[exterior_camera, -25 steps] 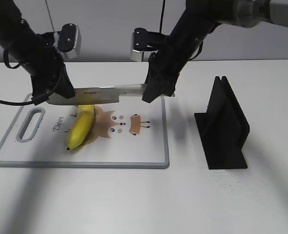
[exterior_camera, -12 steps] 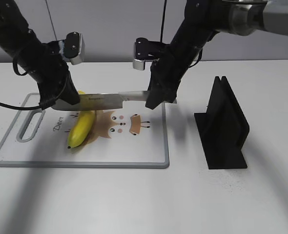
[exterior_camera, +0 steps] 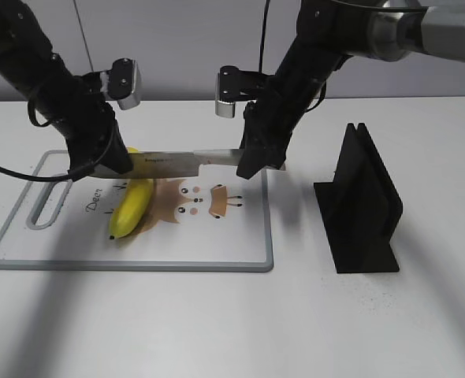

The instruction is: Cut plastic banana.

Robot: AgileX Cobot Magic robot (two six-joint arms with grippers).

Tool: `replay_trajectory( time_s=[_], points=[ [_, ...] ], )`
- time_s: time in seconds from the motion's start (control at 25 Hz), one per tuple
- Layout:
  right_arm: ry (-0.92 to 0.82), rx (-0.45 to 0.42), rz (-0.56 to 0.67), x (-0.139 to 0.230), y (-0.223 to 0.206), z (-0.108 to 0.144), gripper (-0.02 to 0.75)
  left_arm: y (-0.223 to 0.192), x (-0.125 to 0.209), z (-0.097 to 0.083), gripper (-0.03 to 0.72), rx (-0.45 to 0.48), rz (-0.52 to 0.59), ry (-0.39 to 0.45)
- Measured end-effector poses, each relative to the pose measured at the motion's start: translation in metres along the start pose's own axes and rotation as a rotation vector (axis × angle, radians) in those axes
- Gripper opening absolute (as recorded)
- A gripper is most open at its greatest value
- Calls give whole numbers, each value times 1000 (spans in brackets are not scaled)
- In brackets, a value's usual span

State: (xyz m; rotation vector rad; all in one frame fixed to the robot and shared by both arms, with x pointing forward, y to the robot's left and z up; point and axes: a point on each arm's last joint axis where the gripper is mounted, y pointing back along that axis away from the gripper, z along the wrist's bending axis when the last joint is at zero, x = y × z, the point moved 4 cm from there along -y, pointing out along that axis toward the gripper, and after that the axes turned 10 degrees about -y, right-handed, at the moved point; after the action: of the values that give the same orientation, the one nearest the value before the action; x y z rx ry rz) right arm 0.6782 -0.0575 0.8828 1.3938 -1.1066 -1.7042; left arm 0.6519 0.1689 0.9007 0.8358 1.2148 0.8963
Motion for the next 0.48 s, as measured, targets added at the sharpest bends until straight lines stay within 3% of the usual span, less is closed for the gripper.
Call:
replay_trajectory(
  time_s=[0.48],
  points=[
    [5,4,0,0,0,-1,183,-4,0,0,2,3,2,-1]
  ],
)
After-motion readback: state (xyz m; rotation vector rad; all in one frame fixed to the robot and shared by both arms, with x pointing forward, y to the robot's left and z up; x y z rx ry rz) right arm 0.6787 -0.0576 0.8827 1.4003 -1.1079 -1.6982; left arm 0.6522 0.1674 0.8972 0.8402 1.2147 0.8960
